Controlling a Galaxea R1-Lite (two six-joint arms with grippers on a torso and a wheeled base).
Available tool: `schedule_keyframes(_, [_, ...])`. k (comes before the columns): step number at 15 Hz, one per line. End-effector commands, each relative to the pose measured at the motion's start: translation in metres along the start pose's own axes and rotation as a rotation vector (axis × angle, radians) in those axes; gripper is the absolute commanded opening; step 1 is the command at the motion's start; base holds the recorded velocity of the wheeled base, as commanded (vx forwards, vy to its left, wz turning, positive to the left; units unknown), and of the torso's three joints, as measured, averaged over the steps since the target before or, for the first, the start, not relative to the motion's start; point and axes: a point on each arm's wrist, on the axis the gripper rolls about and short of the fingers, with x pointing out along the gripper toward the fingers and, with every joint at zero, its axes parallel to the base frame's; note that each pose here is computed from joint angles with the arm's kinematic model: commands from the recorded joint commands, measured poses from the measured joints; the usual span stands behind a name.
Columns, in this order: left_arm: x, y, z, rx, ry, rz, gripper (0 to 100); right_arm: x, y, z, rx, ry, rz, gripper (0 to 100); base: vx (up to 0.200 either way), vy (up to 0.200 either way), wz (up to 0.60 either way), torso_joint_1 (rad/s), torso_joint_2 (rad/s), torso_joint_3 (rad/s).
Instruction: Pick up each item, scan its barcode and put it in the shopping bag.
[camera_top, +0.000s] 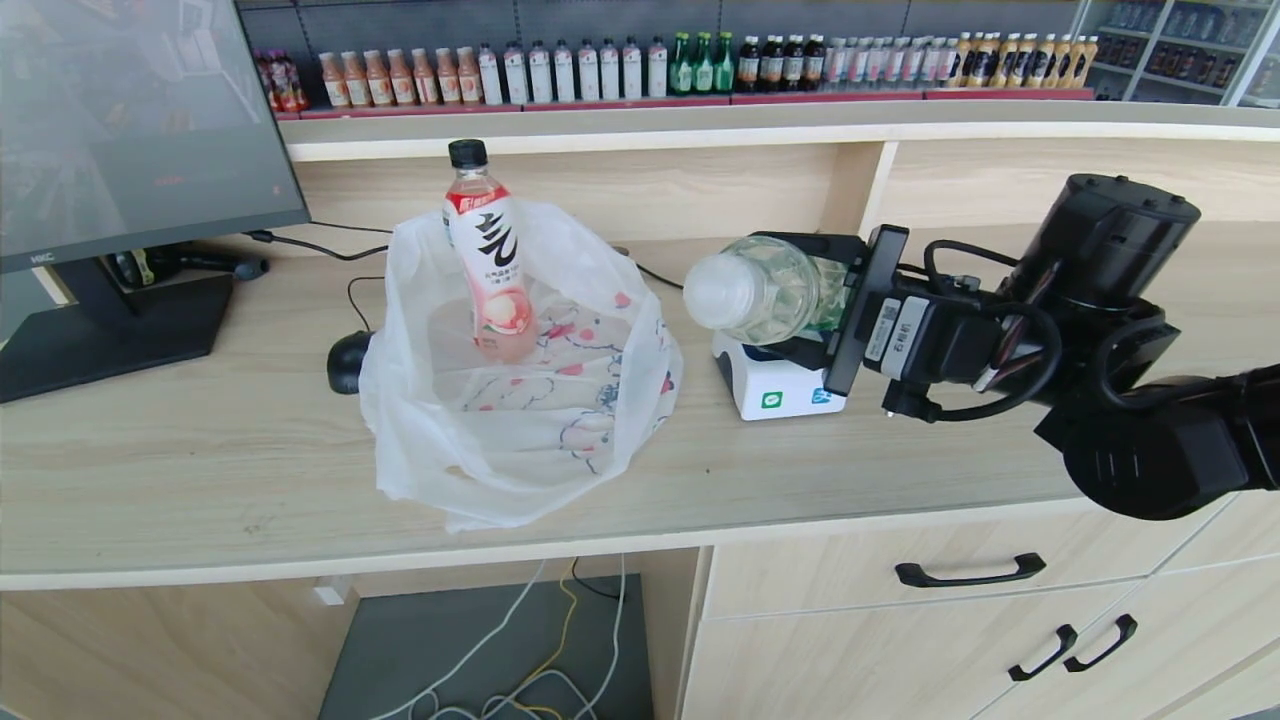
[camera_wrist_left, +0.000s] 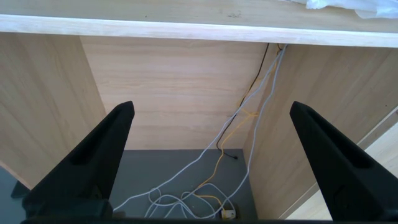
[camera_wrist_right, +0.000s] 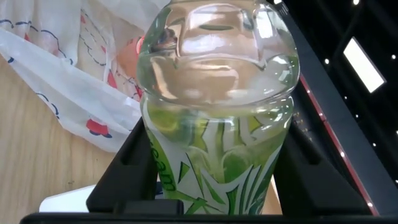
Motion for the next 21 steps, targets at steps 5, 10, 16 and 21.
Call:
schedule_keyframes(5, [0.0, 0.0, 0.0, 0.0, -0.001, 0.0, 100, 0.001, -0.003, 0.001, -0.004, -0.006, -0.004, 0, 0.0, 0.0, 0.0, 0.0, 0.0, 0.0])
schedule_keyframes(10, [0.0, 0.0, 0.0, 0.0, -0.001, 0.0, 100, 0.001, -0.003, 0.001, -0.002, -0.006, -0.004, 0, 0.0, 0.0, 0.0, 0.0, 0.0, 0.0])
schedule_keyframes(16, [0.0, 0.0, 0.0, 0.0, -0.001, -0.001, 100, 0.001, -0.012, 0.005, 0.011, 0.0, -0.01, 0, 0.0, 0.0, 0.0, 0.0, 0.0, 0.0])
schedule_keyframes(21, [0.0, 0.0, 0.0, 0.0, -0.001, 0.0, 100, 0.004, -0.047, 0.02, 0.09, -0.021, -0.035, 0, 0.0, 0.0, 0.0, 0.0, 0.0, 0.0])
